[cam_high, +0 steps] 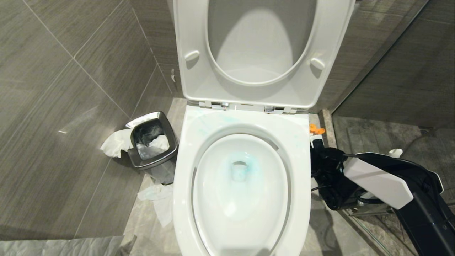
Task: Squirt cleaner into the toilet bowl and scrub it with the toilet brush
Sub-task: Place the cleaning agent on the floor
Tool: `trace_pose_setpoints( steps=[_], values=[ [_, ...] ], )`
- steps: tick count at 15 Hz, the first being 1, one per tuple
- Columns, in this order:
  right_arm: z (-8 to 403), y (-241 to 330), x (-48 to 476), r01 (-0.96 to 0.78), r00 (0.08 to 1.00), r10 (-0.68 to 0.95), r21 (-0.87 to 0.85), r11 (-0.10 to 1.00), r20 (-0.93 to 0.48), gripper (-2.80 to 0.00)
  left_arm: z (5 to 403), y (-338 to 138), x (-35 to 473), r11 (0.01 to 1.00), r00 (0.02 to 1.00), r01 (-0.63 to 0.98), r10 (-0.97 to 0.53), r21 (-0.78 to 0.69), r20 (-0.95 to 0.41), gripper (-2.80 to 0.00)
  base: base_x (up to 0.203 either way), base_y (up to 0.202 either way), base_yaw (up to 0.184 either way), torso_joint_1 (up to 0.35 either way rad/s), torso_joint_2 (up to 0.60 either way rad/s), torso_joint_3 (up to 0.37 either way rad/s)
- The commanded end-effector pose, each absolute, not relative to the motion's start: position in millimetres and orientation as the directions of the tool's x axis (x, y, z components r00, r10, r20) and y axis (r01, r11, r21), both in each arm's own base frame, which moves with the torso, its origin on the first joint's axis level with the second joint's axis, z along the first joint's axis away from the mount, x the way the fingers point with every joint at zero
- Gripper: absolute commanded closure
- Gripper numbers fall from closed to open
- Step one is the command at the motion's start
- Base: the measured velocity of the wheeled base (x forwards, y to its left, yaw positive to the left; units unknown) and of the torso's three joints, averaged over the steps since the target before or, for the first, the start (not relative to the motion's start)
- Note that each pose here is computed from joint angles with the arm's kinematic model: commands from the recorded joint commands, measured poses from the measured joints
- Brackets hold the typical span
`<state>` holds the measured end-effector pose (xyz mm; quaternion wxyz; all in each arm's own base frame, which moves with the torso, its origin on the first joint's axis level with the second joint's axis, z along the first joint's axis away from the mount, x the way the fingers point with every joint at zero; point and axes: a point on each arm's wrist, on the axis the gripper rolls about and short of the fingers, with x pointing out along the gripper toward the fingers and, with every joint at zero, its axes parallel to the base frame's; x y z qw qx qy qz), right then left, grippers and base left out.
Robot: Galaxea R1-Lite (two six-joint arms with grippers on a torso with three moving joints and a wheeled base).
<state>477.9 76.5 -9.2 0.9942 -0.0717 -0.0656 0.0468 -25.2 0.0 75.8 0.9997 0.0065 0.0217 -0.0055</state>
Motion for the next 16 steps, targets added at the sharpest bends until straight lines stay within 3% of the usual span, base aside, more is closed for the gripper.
trace_pose_setpoints(
  steps=[1, 11, 16],
  values=[
    [-8.2, 76.3, 481.0, -0.080, 0.986, 0.100, -0.148, 0.986, 0.137, 0.00, 75.7, 0.0, -25.1, 1.000, 0.999, 0.010, -0.009, 0.010, -0.044, 0.00, 0.000, 0.000, 0.000, 0.006, 0.00, -0.201],
    [20.3, 73.8, 507.1, -0.059, 0.978, 0.086, -0.145, 0.988, 0.190, 0.00, 75.7, 0.0, -25.1, 1.000, 0.999, 0.009, -0.009, 0.006, -0.044, 0.00, 0.000, 0.000, 0.000, 0.005, 0.00, -0.199],
    [32.6, 71.3, 517.4, -0.047, 0.972, 0.078, -0.142, 0.989, 0.220, 0.00, 75.7, 0.0, -25.1, 1.000, 0.999, 0.009, -0.009, 0.006, -0.044, 0.00, 0.000, 0.000, 0.000, 0.003, 0.00, -0.044]
  ],
)
